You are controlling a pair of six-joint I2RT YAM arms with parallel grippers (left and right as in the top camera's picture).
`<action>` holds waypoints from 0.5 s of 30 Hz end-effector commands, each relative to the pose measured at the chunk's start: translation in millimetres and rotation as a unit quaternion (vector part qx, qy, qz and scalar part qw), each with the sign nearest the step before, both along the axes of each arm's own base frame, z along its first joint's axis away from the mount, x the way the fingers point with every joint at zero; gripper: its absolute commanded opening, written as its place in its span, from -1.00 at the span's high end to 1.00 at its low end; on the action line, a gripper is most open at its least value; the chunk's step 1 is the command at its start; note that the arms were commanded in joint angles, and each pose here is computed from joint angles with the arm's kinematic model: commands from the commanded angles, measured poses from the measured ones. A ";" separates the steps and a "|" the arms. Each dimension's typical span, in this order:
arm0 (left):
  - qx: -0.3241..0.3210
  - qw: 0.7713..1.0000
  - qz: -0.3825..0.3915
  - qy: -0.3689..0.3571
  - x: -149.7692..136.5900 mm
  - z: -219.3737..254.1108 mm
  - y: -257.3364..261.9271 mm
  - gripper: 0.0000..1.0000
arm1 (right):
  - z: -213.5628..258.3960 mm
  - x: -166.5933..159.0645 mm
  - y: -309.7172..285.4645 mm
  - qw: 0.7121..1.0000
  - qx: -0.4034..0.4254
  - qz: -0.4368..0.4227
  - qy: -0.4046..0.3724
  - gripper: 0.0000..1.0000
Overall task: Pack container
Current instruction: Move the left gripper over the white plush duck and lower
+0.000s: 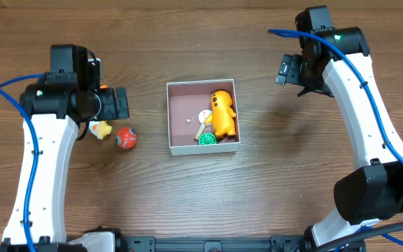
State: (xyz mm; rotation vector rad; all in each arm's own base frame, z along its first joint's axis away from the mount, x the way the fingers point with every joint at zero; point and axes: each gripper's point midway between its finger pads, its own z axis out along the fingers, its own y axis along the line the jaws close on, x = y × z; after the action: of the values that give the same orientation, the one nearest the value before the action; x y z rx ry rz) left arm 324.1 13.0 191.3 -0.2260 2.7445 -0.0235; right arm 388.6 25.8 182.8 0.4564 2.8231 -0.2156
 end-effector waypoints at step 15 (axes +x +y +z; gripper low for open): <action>0.027 0.990 0.125 0.065 20.3 -56.4 61.7 -1.00 | 16.6 2.3 -1.9 1.000 -0.002 -0.002 -0.026 -1.00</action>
State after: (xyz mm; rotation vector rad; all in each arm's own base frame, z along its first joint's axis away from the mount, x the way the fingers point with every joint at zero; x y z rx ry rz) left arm 339.6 60.6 144.7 -0.4486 2.8266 0.1229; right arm 388.5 25.8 182.8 0.4559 2.8236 -0.2159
